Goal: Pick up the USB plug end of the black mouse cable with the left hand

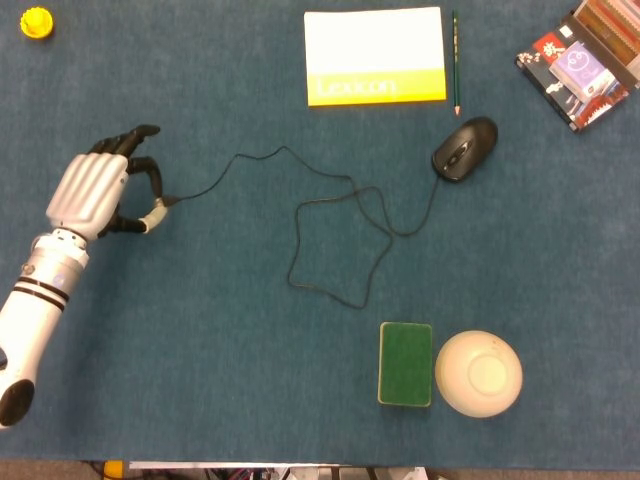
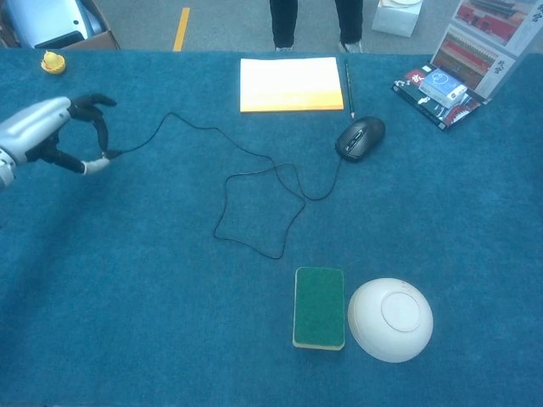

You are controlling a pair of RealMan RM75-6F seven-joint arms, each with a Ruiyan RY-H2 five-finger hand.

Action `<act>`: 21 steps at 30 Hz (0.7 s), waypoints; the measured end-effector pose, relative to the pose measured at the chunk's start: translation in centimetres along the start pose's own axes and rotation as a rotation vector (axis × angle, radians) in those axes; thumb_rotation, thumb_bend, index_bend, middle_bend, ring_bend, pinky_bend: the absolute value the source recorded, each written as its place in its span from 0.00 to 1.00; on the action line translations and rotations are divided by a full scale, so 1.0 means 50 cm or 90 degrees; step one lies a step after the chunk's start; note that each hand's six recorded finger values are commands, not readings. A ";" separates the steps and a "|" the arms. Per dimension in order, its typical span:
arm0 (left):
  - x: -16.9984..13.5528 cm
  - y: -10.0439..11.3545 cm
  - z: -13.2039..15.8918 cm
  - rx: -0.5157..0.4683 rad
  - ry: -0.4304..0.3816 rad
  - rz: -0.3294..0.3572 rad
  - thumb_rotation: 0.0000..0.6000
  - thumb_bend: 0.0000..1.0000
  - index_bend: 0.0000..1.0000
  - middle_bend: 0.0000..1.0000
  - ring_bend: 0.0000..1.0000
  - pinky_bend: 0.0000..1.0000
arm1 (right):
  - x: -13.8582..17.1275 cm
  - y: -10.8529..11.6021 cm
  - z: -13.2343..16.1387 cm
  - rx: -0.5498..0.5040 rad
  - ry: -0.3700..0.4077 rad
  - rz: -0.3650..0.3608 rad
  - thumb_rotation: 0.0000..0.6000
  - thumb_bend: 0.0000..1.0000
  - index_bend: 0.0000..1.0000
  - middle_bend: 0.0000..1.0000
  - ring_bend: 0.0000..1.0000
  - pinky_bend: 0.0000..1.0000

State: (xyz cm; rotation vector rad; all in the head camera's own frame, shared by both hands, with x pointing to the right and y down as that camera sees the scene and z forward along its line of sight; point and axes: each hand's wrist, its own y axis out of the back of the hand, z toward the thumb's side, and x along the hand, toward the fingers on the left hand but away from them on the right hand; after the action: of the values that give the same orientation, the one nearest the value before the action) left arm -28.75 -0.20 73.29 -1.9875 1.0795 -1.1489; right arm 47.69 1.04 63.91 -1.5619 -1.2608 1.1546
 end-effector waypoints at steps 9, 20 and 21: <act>-0.038 0.085 0.117 -0.106 -0.114 0.061 1.00 0.32 0.64 0.14 0.16 0.18 | 0.008 0.004 -0.008 -0.010 -0.005 -0.009 1.00 0.48 0.65 0.44 0.37 0.43; -0.094 0.158 0.219 -0.215 -0.241 0.073 1.00 0.32 0.64 0.15 0.17 0.18 | 0.024 0.011 -0.021 -0.027 -0.019 -0.021 1.00 0.48 0.65 0.44 0.37 0.43; -0.099 0.163 0.224 -0.222 -0.248 0.072 1.00 0.32 0.64 0.16 0.17 0.18 | 0.025 0.012 -0.022 -0.029 -0.021 -0.022 1.00 0.48 0.65 0.44 0.37 0.43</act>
State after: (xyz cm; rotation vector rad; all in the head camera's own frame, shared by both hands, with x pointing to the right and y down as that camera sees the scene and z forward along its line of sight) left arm -23.12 1.12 59.76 -2.2558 1.2204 -0.5037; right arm 49.01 2.12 63.40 -1.5532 -1.3390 1.1412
